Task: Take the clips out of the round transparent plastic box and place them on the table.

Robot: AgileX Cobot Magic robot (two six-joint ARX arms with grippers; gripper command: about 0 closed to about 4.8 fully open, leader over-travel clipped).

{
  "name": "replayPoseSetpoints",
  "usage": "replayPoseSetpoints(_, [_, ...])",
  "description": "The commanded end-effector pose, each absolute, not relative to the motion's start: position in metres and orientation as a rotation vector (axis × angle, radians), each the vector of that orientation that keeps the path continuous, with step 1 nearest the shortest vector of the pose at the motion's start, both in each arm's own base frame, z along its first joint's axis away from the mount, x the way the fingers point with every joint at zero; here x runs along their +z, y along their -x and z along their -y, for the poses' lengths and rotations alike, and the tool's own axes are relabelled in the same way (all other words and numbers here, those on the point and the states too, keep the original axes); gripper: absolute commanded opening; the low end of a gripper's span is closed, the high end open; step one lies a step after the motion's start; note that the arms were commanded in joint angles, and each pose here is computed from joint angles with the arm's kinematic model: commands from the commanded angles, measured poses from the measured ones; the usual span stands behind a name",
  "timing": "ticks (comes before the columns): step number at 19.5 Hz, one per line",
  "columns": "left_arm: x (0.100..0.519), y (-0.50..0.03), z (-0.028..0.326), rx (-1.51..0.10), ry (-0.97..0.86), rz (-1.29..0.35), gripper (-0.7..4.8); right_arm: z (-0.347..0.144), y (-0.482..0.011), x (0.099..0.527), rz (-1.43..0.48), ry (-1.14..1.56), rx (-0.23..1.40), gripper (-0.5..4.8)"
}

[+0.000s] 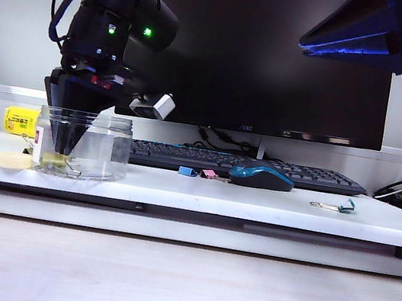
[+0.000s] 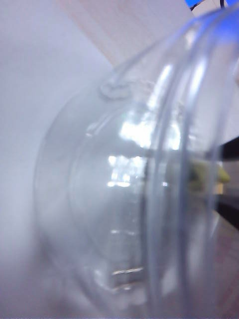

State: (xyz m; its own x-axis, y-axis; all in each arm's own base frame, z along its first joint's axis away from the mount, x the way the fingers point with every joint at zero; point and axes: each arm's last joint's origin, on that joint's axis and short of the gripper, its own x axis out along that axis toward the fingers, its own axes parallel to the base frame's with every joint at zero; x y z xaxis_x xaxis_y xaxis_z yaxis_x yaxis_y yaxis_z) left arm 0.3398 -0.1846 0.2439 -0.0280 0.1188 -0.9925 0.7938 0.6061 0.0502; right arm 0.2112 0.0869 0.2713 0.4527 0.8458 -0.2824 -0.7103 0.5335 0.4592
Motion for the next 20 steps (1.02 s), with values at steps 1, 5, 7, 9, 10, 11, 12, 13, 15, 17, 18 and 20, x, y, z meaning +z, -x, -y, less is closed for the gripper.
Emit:
replayPoseSetpoints(1, [0.238,-0.343,0.186,-0.647,-0.803,-1.53,1.02,-0.087,-0.211,0.273,-0.503,-0.289,0.989,0.53])
replayPoseSetpoints(5, [0.22,-0.348,0.189,-0.646,-0.811,-1.584,1.02,-0.087,-0.211,0.273,-0.503,-0.289,0.989,0.53])
replayPoseSetpoints(7, [0.214,-0.35,0.19,-0.643,-0.816,-1.59,1.02,-0.087,-0.211,0.273,-0.502,-0.289,0.989,0.53])
replayPoseSetpoints(9, [0.214,-0.353,0.19,-0.604,-0.852,-1.561,1.01,-0.087,-0.211,0.273,-0.5,-0.288,0.984,0.53])
replayPoseSetpoints(10, [0.214,-0.354,0.19,-0.603,-0.851,-1.554,0.94,-0.087,-0.211,0.274,-0.498,-0.286,0.982,0.53])
replayPoseSetpoints(11, [0.214,-0.354,0.191,-0.602,-0.849,-1.547,0.79,-0.087,-0.211,0.274,-0.497,-0.286,0.982,0.53])
replayPoseSetpoints(12, [0.213,-0.356,0.191,-0.601,-0.846,-1.529,0.68,-0.087,-0.211,0.274,-0.494,-0.281,0.983,0.53])
replayPoseSetpoints(13, [0.213,-0.357,0.192,-0.6,-0.843,-1.517,0.61,-0.087,-0.211,0.274,-0.49,-0.275,0.985,0.53])
replayPoseSetpoints(15, [0.213,-0.36,0.194,-0.596,-0.835,-1.482,0.59,-0.087,-0.211,0.274,-0.486,-0.269,0.982,0.53])
replayPoseSetpoints(17, [0.213,-0.363,0.196,-0.601,-0.82,-1.445,0.58,-0.087,-0.212,0.274,-0.484,-0.267,0.969,0.53])
replayPoseSetpoints(18, [0.214,-0.364,0.197,-0.6,-0.815,-1.428,0.58,-0.087,-0.212,0.274,-0.482,-0.265,0.958,0.53])
replayPoseSetpoints(20, [0.214,-0.367,0.199,-0.6,-0.805,-1.392,0.58,-0.087,-0.212,0.274,-0.477,-0.263,0.949,0.53])
